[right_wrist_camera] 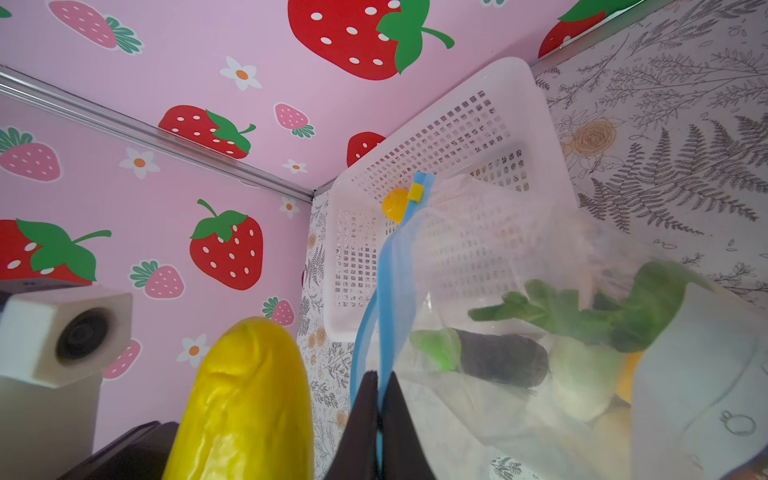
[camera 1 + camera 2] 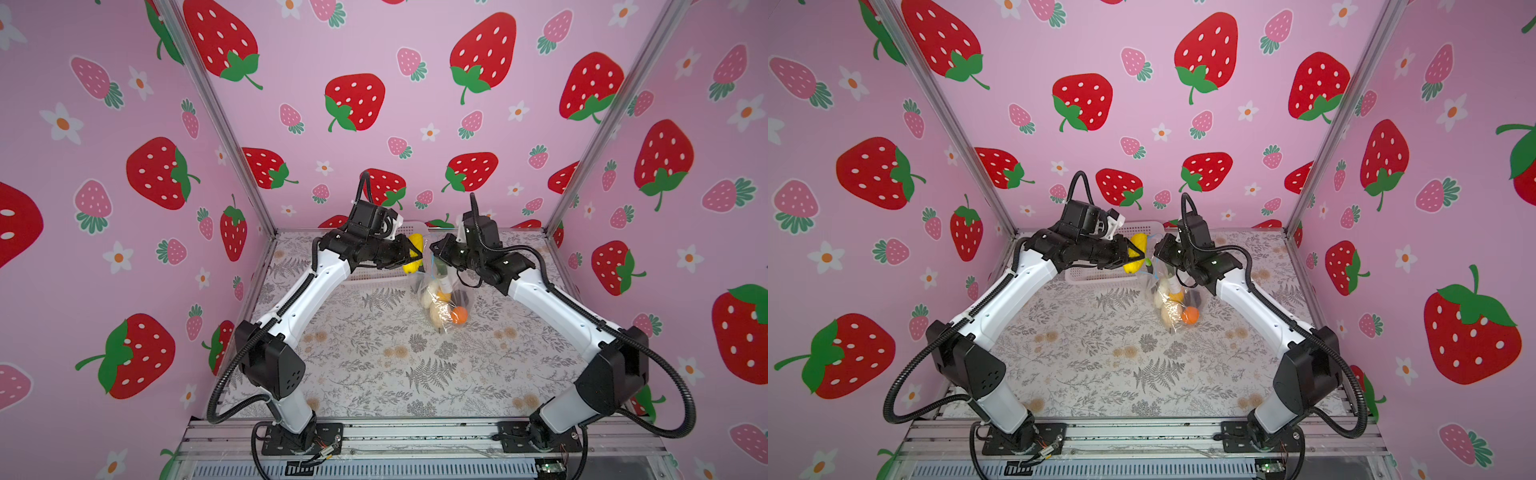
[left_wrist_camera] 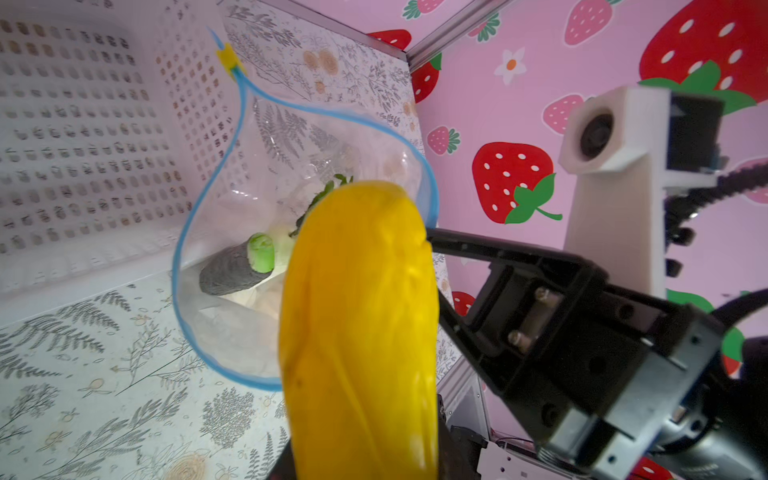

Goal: Place the food in the zip-top bag and seal the zipper
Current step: 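Lift the squash and carry it toward the bag opening with the left gripper, then lower the squash into the bag and open the left gripper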

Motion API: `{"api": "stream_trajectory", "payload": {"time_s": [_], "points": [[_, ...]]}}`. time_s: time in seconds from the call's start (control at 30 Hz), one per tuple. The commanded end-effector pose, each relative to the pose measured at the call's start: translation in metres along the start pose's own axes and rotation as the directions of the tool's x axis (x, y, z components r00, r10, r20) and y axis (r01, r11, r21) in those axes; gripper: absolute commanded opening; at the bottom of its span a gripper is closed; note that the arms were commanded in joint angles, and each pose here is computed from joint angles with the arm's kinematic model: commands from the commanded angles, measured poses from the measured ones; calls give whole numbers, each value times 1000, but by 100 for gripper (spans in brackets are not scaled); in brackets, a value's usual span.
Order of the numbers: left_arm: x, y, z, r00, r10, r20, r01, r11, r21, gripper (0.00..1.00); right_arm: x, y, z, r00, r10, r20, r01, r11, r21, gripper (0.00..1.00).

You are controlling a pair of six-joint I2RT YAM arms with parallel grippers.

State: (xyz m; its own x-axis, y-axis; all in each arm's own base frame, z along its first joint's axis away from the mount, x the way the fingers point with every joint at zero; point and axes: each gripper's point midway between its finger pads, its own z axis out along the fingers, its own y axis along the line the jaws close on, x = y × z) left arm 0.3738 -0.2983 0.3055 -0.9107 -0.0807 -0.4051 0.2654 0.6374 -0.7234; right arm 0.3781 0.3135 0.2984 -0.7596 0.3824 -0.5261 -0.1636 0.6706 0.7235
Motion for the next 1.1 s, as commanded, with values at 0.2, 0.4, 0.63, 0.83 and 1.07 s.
{"api": "stream_trajectory", "payload": {"time_s": [0.2, 0.4, 0.63, 0.83, 1.07], "points": [[2, -14, 6, 997, -1, -81, 5, 999, 53, 33, -20, 28, -29, 997, -18, 68, 21, 999, -49, 8], [-3, -10, 11, 996, -24, -88, 28, 999, 47, 31, -20, 30, -29, 998, -19, 66, 22, 998, -56, 7], [-10, -7, 22, 994, -55, -96, 59, 998, 38, 29, -20, 32, -34, 997, -20, 73, 24, 998, -60, 7], [-13, -2, 28, 993, -60, -106, 63, 998, 20, 29, -20, 35, -35, 997, -20, 76, 26, 997, -68, 7], [-23, -4, 34, 995, -57, -83, 57, 998, 4, 29, -17, 42, -34, 997, -20, 72, 27, 996, -87, 7]]}}
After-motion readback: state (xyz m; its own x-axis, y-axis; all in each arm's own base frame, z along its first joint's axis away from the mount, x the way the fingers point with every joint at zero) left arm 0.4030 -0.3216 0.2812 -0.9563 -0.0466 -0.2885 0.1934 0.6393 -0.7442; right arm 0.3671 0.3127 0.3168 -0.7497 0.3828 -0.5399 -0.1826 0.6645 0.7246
